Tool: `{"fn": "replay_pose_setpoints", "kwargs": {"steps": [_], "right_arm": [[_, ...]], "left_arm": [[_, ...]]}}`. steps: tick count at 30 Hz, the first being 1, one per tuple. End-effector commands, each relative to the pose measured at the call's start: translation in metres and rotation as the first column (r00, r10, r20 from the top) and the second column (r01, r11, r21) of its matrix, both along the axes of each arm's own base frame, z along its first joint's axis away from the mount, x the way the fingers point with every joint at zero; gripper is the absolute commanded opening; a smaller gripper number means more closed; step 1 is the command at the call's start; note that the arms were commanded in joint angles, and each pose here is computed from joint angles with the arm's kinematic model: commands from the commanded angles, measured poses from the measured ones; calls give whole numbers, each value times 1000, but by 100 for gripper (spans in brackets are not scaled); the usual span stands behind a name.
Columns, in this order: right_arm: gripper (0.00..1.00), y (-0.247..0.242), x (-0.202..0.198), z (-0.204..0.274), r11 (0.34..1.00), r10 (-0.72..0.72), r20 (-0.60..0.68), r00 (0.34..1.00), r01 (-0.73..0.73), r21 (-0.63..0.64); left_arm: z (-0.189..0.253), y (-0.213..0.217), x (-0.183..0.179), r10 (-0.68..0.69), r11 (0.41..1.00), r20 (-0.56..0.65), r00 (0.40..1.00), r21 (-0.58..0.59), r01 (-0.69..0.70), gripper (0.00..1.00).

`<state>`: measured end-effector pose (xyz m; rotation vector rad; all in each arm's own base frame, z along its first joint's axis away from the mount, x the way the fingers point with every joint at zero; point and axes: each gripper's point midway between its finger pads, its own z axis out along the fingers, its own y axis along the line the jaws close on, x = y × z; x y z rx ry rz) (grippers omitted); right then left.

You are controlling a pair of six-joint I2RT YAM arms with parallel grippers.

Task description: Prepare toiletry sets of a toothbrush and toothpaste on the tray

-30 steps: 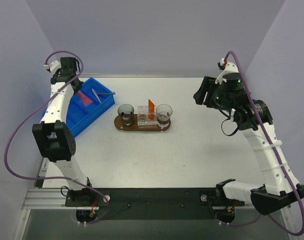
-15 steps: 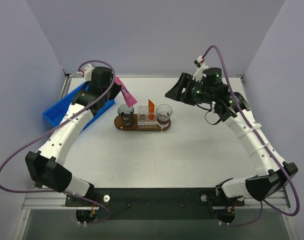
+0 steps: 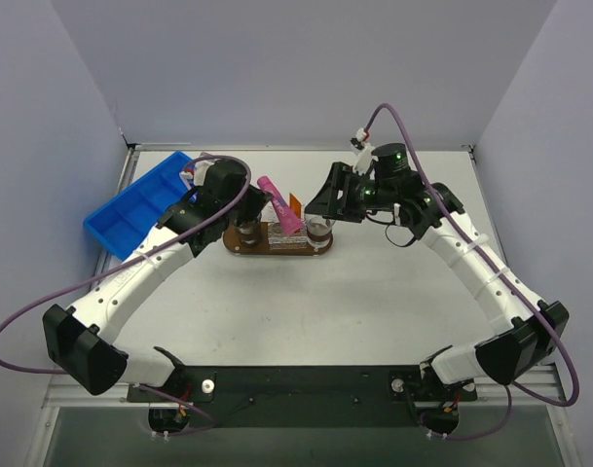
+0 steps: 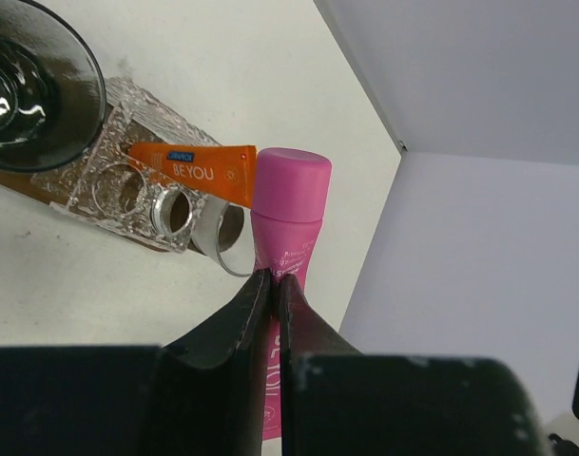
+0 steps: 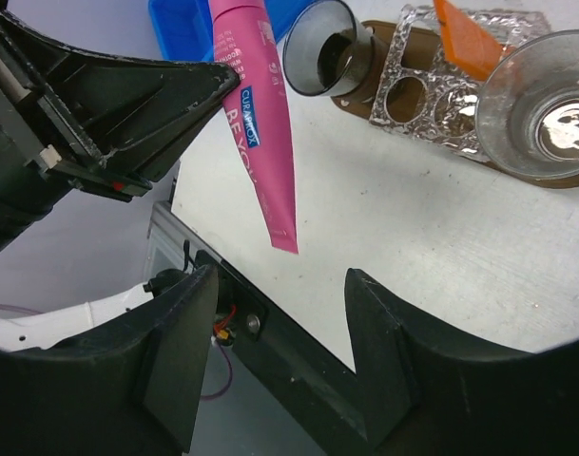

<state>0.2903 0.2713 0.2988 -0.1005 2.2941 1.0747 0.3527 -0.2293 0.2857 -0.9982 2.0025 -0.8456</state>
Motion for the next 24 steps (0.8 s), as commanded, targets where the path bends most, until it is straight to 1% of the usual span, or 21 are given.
{"fn": "replay_pose_setpoints", "kwargs": {"steps": [1,3,4,8,15,19,22,23,24], "right_arm": [[51,12,-6,1,996,85,10,996,-85,10],[50,13,-8,-5,994,113,3,994,-113,-7],[50,15,-13,-5,990,142,-5,990,-142,1],[49,19,-16,-10,983,186,-30,982,-186,2],[43,26,-9,-17,977,211,-52,976,-212,-8],[37,30,-7,-18,973,229,-57,972,-230,-6],[31,32,-5,-23,971,237,-73,969,-238,-9],[24,32,-5,-22,971,239,-72,968,-241,-6],[21,33,-4,-24,969,244,-75,967,-246,-6]], "left_arm": [[44,-11,0,40,984,78,996,-179,-26,4],[49,-12,-2,40,980,87,995,-199,-22,4],[49,-14,-1,36,979,87,996,-204,-17,4],[50,-21,-2,6,976,85,996,-217,13,4],[49,-33,-4,-24,968,77,997,-249,43,4],[47,-36,-6,-39,968,71,997,-245,56,4],[41,-39,-9,-51,966,61,997,-249,65,4],[39,-39,-9,-52,966,55,997,-251,64,4],[41,-40,-11,-54,963,59,997,-260,68,4]]}}
